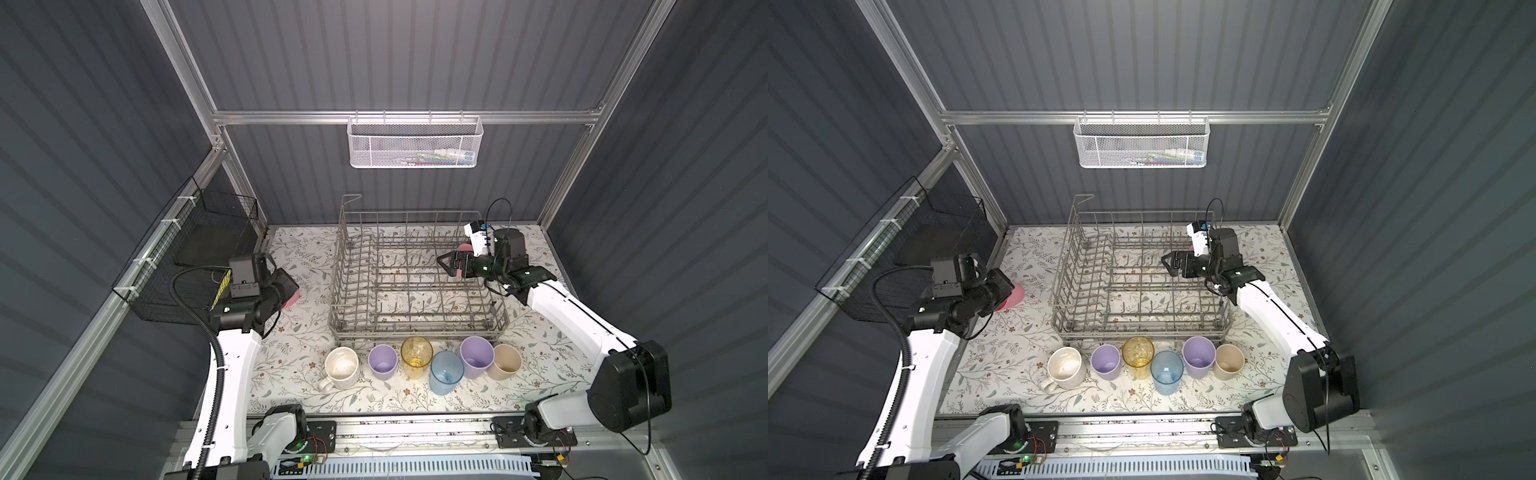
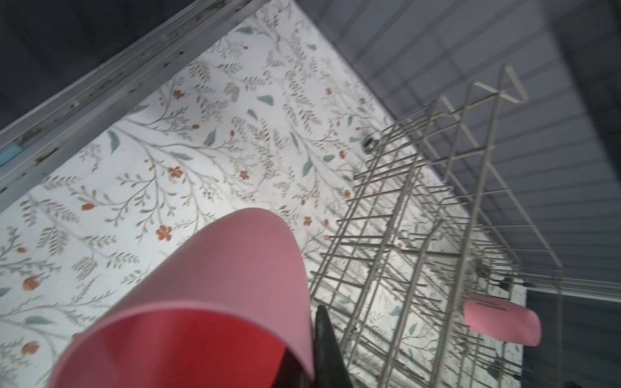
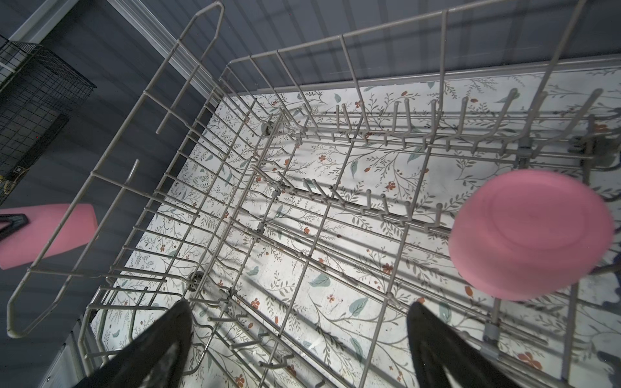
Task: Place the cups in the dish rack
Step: 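Lift the second pink cup with the left gripper while the right gripper approaches, then grasp the second pink cup with the right gripper while the left gripper opens, then carry the cup mouth-down over the rack with the right gripper while the left draws back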
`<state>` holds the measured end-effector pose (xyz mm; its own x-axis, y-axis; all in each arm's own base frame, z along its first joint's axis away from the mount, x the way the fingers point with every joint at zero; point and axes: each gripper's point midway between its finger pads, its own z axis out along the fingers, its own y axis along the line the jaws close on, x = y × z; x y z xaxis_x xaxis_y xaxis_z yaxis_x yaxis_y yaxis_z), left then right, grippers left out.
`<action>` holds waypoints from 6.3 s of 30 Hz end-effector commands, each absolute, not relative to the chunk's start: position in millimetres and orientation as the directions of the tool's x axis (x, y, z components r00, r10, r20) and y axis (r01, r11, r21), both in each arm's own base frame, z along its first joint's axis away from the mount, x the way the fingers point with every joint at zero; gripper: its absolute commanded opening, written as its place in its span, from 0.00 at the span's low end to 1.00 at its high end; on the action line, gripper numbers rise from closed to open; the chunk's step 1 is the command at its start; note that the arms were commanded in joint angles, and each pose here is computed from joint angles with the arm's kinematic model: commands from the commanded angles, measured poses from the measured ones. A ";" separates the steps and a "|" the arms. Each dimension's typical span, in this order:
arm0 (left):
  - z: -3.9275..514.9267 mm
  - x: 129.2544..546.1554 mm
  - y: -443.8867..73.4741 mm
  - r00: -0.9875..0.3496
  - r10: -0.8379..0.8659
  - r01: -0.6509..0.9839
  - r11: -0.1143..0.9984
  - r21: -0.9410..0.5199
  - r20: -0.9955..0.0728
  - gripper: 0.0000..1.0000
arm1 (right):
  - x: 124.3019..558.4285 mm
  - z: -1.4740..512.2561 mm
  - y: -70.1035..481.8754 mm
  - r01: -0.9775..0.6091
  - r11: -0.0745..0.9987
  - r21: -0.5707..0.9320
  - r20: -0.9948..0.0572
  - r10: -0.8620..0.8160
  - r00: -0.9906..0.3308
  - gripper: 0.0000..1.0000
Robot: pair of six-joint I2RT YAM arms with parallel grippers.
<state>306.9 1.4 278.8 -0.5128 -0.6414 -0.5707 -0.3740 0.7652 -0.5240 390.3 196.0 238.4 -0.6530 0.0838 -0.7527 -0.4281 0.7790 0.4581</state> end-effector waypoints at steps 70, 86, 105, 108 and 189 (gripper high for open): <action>392.7 327.1 -328.9 -0.620 -0.214 0.771 0.013 -0.637 -0.755 0.00 | 362.4 361.4 265.5 -0.627 -0.134 0.768 -0.577 0.281 -0.767 0.98; 387.6 327.3 -340.3 -0.636 -0.192 0.762 -0.005 -0.647 -0.748 0.00 | 362.3 354.9 274.6 -0.605 -0.158 0.781 -0.563 0.241 -0.790 0.79; 396.3 315.8 -330.6 -0.592 -0.213 0.792 0.024 -0.609 -0.778 0.34 | 365.4 355.6 253.5 -0.609 -0.131 0.782 -0.560 0.281 -0.779 0.48; 399.8 313.2 -327.1 -0.571 -0.221 0.804 0.043 -0.593 -0.791 0.40 | 365.7 354.8 245.8 -0.614 -0.102 0.783 -0.567 0.288 -0.771 0.48; 354.6 305.4 -286.7 -0.444 -0.110 0.798 0.402 -0.448 -0.889 0.49 | 446.0 240.5 208.0 -0.390 0.909 0.149 -0.638 -0.213 -0.740 0.55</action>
<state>312.2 -291.3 348.8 -0.4778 -0.1136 -0.8711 0.7823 0.3961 -0.4808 443.0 207.2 241.0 -0.7388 -0.1882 -0.6471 -0.3856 0.9055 0.1769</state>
